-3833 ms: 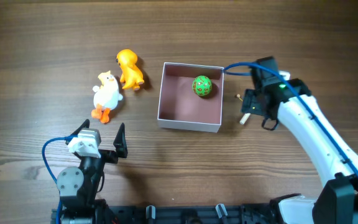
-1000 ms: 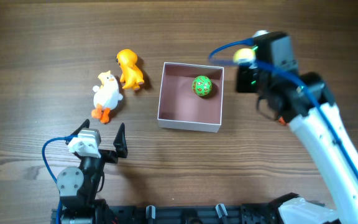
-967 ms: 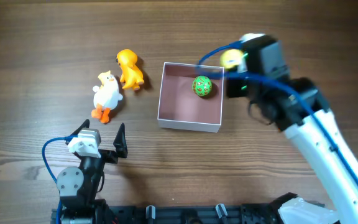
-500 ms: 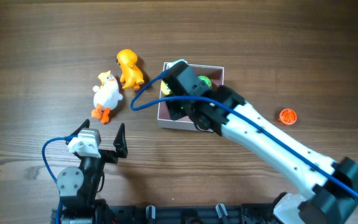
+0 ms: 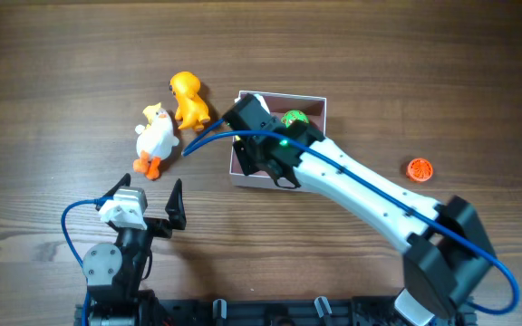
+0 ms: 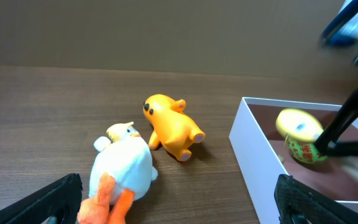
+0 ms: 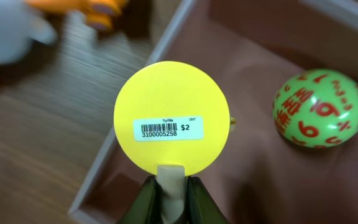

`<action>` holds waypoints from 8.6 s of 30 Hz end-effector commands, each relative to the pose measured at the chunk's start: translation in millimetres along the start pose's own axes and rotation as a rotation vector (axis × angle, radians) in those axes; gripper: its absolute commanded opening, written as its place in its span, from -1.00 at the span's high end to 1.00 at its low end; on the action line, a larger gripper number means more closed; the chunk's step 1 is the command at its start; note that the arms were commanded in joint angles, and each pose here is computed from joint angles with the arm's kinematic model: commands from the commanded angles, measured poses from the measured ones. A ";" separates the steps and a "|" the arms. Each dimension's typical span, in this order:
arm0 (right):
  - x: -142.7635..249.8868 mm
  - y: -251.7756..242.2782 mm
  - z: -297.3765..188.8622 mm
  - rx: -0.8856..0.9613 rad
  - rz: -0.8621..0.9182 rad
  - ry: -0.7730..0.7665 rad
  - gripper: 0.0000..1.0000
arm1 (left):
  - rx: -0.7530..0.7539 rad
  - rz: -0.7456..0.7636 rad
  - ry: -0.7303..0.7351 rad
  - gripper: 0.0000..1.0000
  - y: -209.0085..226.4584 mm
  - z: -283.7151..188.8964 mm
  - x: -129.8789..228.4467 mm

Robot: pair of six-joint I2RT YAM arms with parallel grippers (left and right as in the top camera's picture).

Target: Pack container

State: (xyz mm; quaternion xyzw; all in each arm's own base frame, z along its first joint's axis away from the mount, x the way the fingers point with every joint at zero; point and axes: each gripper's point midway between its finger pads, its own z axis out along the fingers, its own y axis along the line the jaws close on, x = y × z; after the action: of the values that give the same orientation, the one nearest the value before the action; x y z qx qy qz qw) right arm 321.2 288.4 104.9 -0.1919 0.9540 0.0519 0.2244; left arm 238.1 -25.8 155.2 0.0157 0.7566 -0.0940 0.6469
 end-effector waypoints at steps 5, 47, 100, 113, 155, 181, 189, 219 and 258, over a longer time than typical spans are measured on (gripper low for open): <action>1.6 -30.0 17.3 0.097 0.170 0.023 0.91 | 0.010 0.016 -0.003 -1.00 -1.0 0.0 0.8; 77.0 -303.2 -142.2 0.424 0.884 -0.036 -0.99 | 0.010 0.016 -0.004 -0.99 -1.0 0.0 0.7; 177.8 -325.8 15.9 0.277 0.712 0.223 -0.36 | 0.010 0.016 -0.003 -1.00 -1.0 0.0 0.8; 170.3 -340.0 15.3 0.332 0.704 0.176 -0.59 | 0.010 0.016 -0.003 -1.00 -1.0 0.0 0.8; -33.7 -177.6 -64.9 0.045 0.234 -0.163 0.10 | 0.010 0.016 -0.003 -1.00 -1.0 0.0 0.8; 39.4 -62.4 35.9 -0.132 0.112 0.177 0.11 | 0.010 0.016 -0.003 -1.00 -1.0 0.0 0.8; 23.2 -60.6 29.1 -0.142 0.102 0.129 -0.48 | 0.010 0.016 -0.003 -0.99 -1.0 0.0 0.8; 61.4 -358.9 -206.2 0.521 0.851 -0.100 -0.99 | 0.010 0.016 -0.003 -1.00 -1.0 0.0 0.8; 61.3 -359.0 -206.2 0.521 0.851 -0.100 -0.99 | 0.010 0.016 -0.003 -0.99 -1.0 0.0 0.8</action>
State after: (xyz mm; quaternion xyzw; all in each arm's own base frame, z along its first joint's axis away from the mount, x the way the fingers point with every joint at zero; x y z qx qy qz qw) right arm 325.8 -99.9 262.3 0.2719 0.9177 -0.0903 0.2752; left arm 238.1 -25.8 155.2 0.0157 0.7566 -0.0940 0.6469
